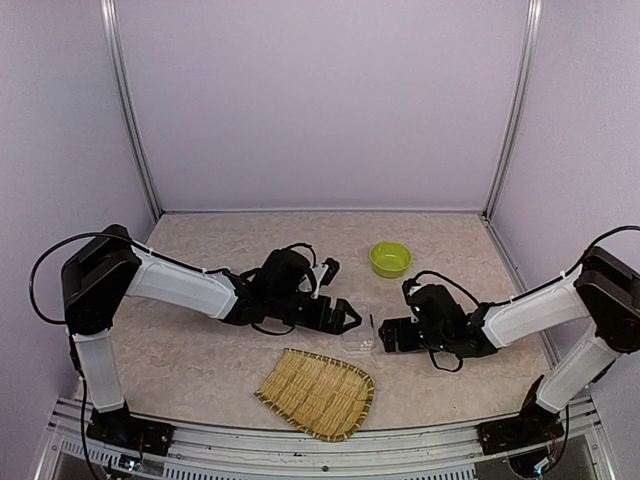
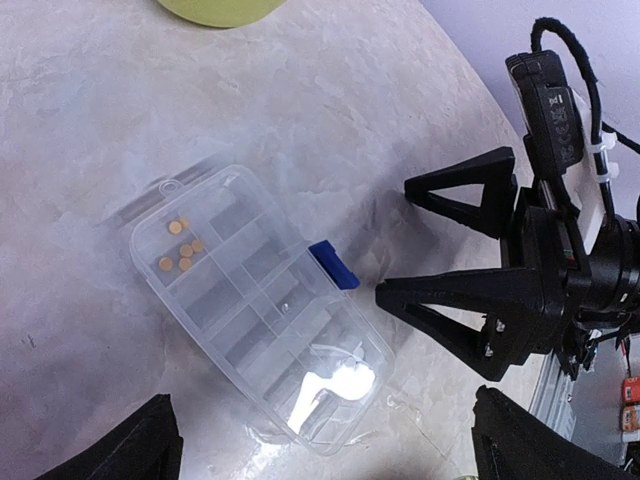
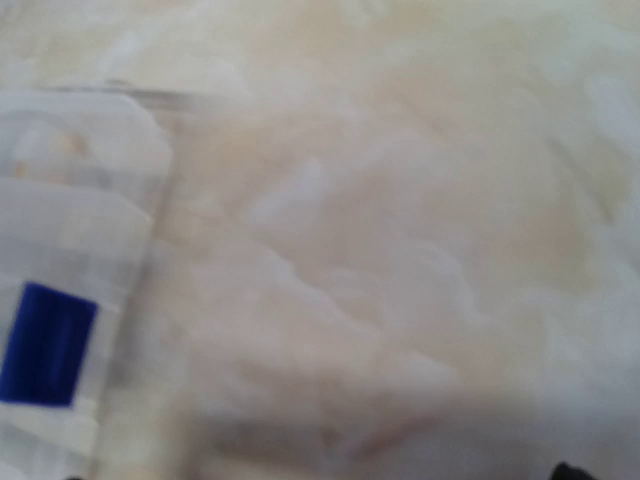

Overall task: Sort the pills into containers
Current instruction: Close the lid of the pill container.

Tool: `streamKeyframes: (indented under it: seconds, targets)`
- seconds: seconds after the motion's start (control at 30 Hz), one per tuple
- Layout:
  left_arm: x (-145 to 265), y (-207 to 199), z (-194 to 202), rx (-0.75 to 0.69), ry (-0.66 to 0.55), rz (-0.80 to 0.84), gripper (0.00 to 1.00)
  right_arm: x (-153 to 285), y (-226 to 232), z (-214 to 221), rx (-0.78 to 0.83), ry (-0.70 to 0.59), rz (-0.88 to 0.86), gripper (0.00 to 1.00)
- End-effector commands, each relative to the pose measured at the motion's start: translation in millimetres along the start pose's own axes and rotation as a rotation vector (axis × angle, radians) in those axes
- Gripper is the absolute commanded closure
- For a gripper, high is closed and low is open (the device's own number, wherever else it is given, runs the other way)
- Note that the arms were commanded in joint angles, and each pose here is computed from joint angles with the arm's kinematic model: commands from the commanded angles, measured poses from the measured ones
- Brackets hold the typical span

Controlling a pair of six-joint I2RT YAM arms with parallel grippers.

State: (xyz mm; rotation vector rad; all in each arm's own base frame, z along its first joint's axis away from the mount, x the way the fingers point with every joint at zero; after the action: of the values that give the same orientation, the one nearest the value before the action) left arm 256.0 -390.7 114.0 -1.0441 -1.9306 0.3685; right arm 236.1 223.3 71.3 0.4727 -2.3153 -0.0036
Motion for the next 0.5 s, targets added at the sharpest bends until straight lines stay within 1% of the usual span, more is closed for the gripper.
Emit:
streamKeyframes:
  seconds: [0.0,0.1,0.3,0.47]
  targets:
    - [-4,4,2,-0.005,0.001,-0.008,0.01,9,-11,11,-0.003,0.033,0.056,0.0]
    - [-7,3,3,-0.003,0.009,-0.001,0.01,6,-10,13,0.002,0.046,0.056,0.0]
    - [-17,3,9,-0.001,0.033,0.006,0.01,-10,2,23,0.024,0.106,-0.017,0.0]
    - [-23,3,11,0.0,0.047,0.015,0.01,-17,22,21,0.086,0.114,-0.056,0.0]
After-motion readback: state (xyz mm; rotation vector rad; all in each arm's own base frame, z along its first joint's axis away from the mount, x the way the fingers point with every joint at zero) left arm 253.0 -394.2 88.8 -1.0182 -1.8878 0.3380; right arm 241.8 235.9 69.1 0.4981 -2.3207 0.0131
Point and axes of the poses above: each gripper's point midway between its finger pads, its own x axis back along the fingers, its own y axis along the line the jaws close on, z = x × y, the point moved 6 cm from there along x, back along the fingers, and after that the axes turned 6 degrees about x, right-handed, at the moved point
